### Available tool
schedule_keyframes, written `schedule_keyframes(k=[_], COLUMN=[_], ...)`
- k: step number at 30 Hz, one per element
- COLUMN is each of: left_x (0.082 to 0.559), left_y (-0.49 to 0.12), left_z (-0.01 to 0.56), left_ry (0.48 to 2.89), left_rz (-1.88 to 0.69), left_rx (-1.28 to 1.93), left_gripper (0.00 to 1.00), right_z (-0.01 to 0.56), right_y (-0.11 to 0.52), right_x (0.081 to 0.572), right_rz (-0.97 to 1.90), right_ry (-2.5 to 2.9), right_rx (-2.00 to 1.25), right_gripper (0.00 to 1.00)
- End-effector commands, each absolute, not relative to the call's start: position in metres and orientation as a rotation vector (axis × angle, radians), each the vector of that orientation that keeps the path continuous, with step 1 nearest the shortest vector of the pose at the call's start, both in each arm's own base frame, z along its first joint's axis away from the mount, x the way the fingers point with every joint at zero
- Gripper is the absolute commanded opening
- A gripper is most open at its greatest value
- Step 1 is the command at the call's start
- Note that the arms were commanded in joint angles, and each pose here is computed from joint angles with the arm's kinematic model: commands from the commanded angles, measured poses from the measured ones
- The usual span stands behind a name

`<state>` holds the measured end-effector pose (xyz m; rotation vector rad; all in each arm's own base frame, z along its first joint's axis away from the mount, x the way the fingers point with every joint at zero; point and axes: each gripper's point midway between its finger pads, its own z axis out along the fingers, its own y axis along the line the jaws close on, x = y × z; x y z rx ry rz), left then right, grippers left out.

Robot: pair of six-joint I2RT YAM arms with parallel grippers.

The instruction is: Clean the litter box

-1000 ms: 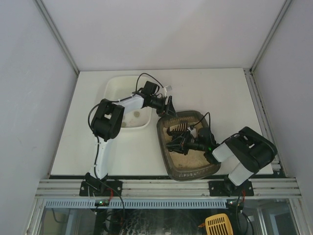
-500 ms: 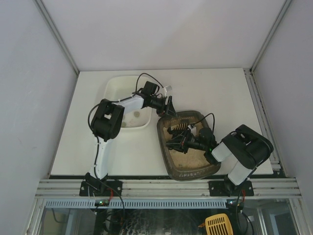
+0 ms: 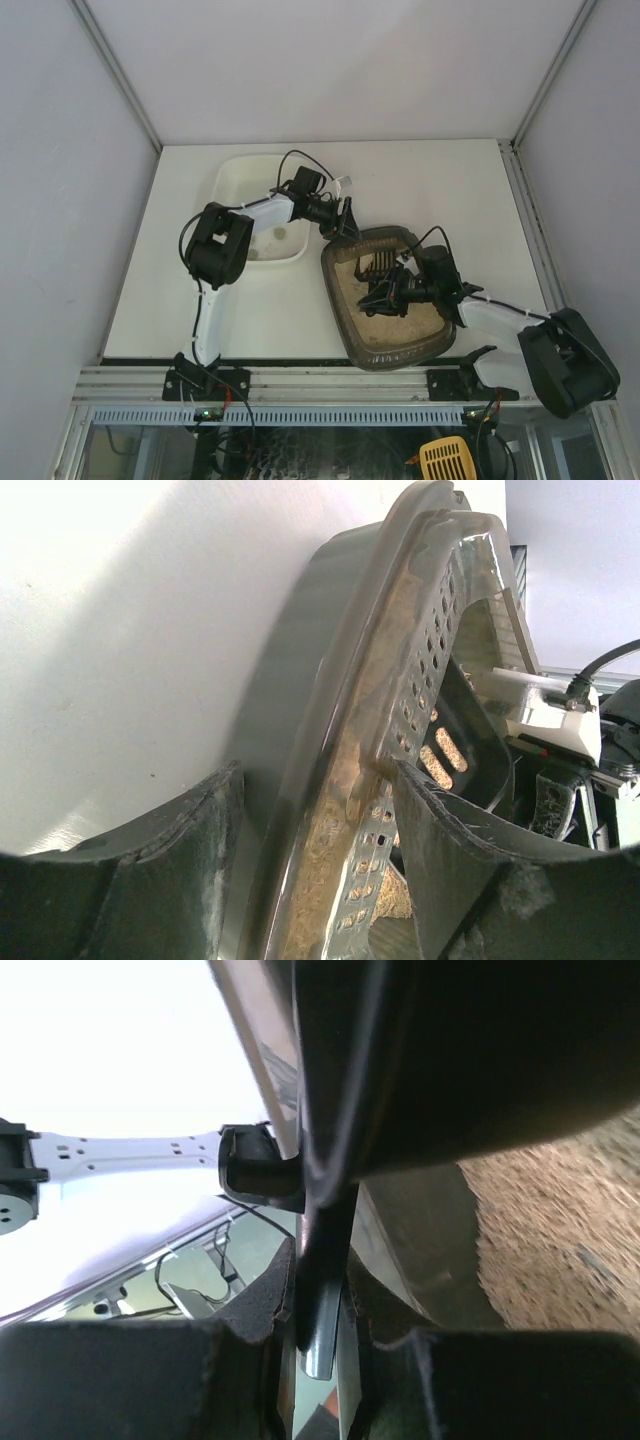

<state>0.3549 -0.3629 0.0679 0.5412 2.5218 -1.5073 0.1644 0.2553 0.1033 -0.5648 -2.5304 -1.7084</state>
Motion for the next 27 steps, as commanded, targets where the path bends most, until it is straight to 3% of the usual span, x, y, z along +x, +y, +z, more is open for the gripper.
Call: schedule_keyframes(k=[1, 8, 27], left_x=[0.341, 0.342, 0.343], left_y=[-0.365, -0.365, -0.367], left_z=[0.095, 0.092, 0.098], left_ry=[2.489, 2.496, 2.491], left_rz=[-1.569, -1.568, -1.586], left_rx=[0.582, 0.577, 0.564], left_gripper=[0.64, 0.64, 0.63], right_z=[0.107, 0.114, 0.08], right_y=[0.239, 0.233, 0.271], right_x=[0.146, 0.131, 0.176], right_rz=[-1.615, -1.559, -1.433], right_ry=[-2.577, -2.533, -2.529], right_rx=[-0.449, -0.485, -0.527], right_gripper=[0.0, 0.0, 0.0])
